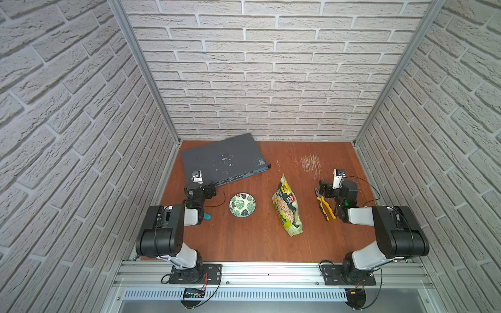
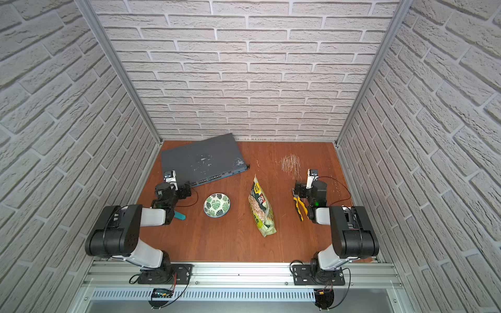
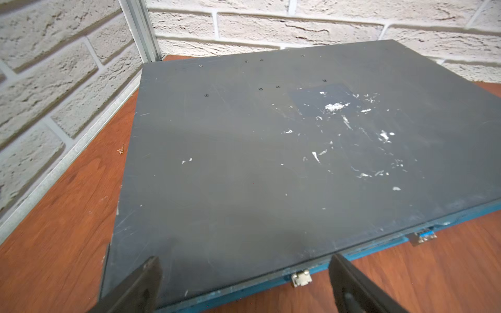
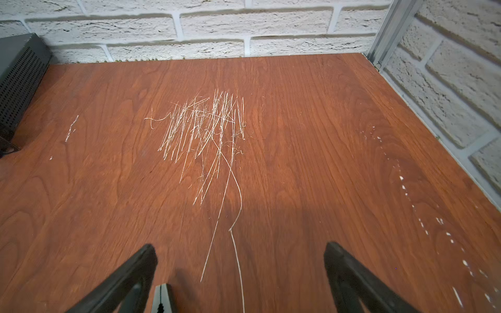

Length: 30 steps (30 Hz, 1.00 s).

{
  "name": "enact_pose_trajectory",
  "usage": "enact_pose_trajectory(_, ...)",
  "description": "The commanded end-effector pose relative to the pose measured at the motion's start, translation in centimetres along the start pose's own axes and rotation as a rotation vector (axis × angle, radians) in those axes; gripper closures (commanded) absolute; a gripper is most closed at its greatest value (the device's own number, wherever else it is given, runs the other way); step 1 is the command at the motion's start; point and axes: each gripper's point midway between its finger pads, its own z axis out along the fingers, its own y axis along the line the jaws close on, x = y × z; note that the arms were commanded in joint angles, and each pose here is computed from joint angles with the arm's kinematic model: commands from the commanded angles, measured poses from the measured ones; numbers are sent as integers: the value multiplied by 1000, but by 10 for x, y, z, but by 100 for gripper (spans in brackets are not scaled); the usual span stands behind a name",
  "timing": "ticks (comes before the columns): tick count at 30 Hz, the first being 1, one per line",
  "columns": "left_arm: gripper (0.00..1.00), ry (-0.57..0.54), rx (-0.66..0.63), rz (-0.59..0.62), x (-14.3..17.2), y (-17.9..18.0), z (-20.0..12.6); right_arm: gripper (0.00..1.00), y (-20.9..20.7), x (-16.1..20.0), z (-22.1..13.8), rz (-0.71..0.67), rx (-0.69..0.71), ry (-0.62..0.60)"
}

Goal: Pour the oats into the breakfast bowl
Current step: Move the oats bag to the center of the board.

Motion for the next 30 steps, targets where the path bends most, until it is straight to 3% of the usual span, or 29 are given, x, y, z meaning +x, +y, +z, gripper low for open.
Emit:
enact_pose_trajectory(1,2,-51,1,-2,-16,1,2,1,1,-11,-2,12,-5,-38)
enact_pose_trajectory(4,2,-51,1,-2,-16,1,2,1,1,-22,-7,20,-4,-27)
enact_pose_trajectory(8,2,-51,2,-4,-16,1,2,4,19,-47,-27,61,-90,151)
enact_pose_trajectory(11,2,-50,2,-4,-15,1,2,10,40,-67,-61,90,-166,206)
enact_pose_trajectory(16,2,-52,-1,-4,-20,2,3,12,57,-79,-125,103,-200,257)
enact_pose_trajectory(19,2,1,-25,16,-35,-1,2,13,72,-89,-158,131,-255,276)
enact_pose_trajectory(21,2,100,-61,-12,-51,-1,-3,13,85,-92,-177,145,-308,304)
enact_pose_trajectory(24,2,141,-12,-95,-82,-24,-16,15,111,-99,-201,133,-407,362)
enact_pose_trajectory(30,2,37,143,-85,-129,-111,-48,20,157,-86,-224,-27,-502,551)
